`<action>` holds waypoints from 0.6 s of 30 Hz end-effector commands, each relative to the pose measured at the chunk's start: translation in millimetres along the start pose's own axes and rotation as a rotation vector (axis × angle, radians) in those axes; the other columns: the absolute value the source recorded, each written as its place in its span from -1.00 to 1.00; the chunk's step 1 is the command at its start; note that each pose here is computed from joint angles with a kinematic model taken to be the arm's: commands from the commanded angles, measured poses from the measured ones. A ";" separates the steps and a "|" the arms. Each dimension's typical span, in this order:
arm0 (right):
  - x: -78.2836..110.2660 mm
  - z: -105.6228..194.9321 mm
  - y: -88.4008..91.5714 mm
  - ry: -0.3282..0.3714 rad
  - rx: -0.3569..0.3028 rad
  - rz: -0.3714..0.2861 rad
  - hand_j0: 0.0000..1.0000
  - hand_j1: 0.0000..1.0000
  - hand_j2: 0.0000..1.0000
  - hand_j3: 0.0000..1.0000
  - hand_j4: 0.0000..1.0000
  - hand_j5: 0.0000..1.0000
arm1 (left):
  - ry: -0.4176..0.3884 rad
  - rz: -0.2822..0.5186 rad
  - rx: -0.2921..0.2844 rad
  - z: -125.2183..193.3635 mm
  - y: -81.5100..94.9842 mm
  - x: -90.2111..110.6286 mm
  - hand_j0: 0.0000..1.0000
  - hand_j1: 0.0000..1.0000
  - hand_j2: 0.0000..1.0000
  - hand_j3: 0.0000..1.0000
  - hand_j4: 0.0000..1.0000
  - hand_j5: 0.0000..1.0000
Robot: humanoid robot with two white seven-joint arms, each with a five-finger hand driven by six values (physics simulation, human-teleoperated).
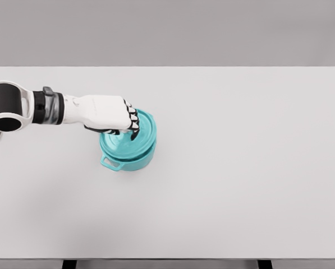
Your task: Open the lid of the pot with left arm
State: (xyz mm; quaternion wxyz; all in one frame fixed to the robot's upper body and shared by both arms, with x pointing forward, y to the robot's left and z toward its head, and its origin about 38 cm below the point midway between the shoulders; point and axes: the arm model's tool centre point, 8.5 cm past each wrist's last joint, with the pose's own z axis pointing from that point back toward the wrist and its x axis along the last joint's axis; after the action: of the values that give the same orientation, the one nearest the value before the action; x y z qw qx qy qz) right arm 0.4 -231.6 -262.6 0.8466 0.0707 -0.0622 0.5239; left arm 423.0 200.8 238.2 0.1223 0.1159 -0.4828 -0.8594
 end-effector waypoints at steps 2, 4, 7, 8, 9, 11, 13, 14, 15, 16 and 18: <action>0.4 0.0 -0.9 -0.001 -0.001 0.000 1.00 1.00 1.00 1.00 1.00 1.00 | 0.013 0.001 0.006 4.9 2.6 -3.3 -0.07 -0.07 -0.07 -0.07 -0.07 -0.07; 0.4 0.0 -0.9 -0.001 -0.001 0.000 1.00 1.00 1.00 1.00 1.00 1.00 | 0.049 0.002 -0.015 20.7 -2.3 -10.6 -0.07 -0.07 -0.07 -0.07 -0.07 -0.07; 0.4 0.0 -0.9 -0.001 -0.001 0.000 1.00 1.00 1.00 1.00 1.00 1.00 | 0.113 -0.003 -0.042 48.3 -6.1 -22.3 -0.07 -0.07 -0.07 -0.07 -0.07 -0.07; -0.1 0.0 -0.1 0.000 0.000 0.000 1.00 1.00 1.00 1.00 1.00 1.00 | 0.152 0.000 -0.073 66.1 -12.7 -28.3 -0.07 -0.07 -0.07 -0.07 -0.07 -0.07; 0.4 0.0 -0.9 -0.001 -0.001 0.000 1.00 1.00 1.00 1.00 1.00 1.00 | 0.171 0.002 -0.088 74.6 -15.9 -31.0 -0.07 -0.07 -0.07 -0.07 -0.07 -0.07; 0.4 0.0 -0.9 -0.001 -0.001 0.000 1.00 1.00 1.00 1.00 1.00 1.00 | 0.208 -0.011 -0.119 84.8 -20.5 -36.6 -0.07 -0.07 -0.07 -0.07 -0.07 -0.07; 0.4 0.0 -0.9 -0.001 -0.001 0.000 1.00 1.00 1.00 1.00 1.00 1.00 | 0.236 -0.004 -0.137 90.3 -26.4 -42.9 -0.07 -0.07 -0.07 -0.07 -0.07 -0.07; 0.4 0.0 -0.9 -0.001 -0.001 0.000 1.00 1.00 1.00 1.00 1.00 1.00 | 0.254 -0.005 -0.155 93.0 -30.9 -46.9 -0.07 -0.07 -0.07 -0.07 -0.07 -0.07; 0.4 0.0 -0.9 -0.001 -0.001 0.000 1.00 1.00 1.00 1.00 1.00 1.00 | 0.264 0.001 -0.164 94.4 -34.3 -49.4 -0.06 -0.06 -0.06 -0.06 -0.06 -0.06; 0.4 0.0 -0.9 -0.001 -0.001 0.000 1.00 1.00 1.00 1.00 1.00 1.00 | 0.275 0.010 -0.174 96.2 -38.5 -52.5 -0.06 -0.06 -0.06 -0.06 -0.06 -0.06; -0.1 0.0 -0.1 0.000 0.000 0.000 1.00 1.00 1.00 1.00 1.00 1.00 | 0.282 0.012 -0.182 97.1 -41.2 -54.1 -0.05 -0.05 -0.05 -0.05 -0.05 -0.05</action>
State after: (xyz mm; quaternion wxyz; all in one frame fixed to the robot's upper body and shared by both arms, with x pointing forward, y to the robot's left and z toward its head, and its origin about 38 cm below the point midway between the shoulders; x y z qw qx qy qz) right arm 1.3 -231.6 -262.6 0.8465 0.0703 -0.0628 0.5240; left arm 436.7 309.3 256.5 0.1956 0.2135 -0.3892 -0.8745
